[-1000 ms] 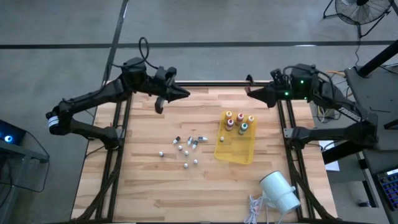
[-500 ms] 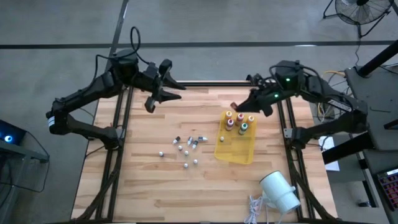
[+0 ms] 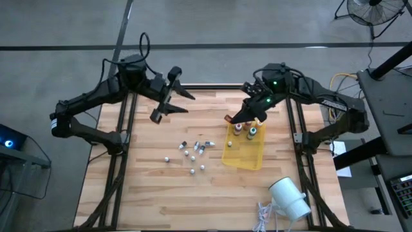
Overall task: Pick & Place food coloring
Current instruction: Put the small orange food coloring bottle into the yellow bin
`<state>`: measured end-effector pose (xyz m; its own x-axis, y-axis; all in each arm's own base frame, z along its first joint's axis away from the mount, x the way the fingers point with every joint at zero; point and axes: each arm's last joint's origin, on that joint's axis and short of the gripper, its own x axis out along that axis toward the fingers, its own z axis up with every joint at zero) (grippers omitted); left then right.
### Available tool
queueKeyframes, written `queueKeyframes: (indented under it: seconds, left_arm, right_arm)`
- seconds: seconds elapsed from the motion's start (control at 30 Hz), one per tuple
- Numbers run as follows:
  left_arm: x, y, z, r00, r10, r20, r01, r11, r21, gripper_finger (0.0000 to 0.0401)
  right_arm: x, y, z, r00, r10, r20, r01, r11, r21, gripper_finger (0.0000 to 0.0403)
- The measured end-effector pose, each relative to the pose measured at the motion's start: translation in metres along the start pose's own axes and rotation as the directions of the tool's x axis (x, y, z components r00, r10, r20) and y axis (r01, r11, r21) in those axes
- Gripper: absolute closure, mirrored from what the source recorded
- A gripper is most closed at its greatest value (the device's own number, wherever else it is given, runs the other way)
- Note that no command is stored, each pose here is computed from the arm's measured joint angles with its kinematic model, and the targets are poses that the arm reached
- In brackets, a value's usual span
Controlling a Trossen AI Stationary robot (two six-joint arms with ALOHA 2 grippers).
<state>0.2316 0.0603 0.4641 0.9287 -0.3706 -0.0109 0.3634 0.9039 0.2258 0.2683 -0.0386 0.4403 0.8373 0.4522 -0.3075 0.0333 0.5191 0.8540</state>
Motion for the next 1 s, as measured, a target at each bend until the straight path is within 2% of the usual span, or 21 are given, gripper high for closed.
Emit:
queueKeyframes:
  seconds: [0.27,0.47,0.8,1.0]
  left_arm:
    - [0.025,-0.008,-0.01,0.996,-0.09,-0.024,0.091,0.995,0.043,0.0213]
    - [0.038,-0.015,-0.015,0.99,-0.14,-0.035,0.141,0.989,0.051,0.0213]
    - [0.04,-0.019,-0.015,0.99,-0.135,-0.046,0.137,0.989,0.047,0.0213]
    - [0.041,-0.022,-0.019,0.985,-0.152,-0.079,0.154,0.988,0.017,0.0213]
  right_arm:
    - [0.029,0.0,0.018,0.991,0.124,-0.042,-0.123,0.992,0.028,0.0342]
    - [0.048,-0.008,0.028,0.986,0.141,-0.094,-0.136,0.989,0.059,0.0342]
    - [0.078,-0.017,0.043,0.966,0.183,-0.184,-0.17,0.982,0.082,0.0342]
    - [0.085,-0.016,0.05,0.957,0.207,-0.204,-0.197,0.978,0.066,0.0342]
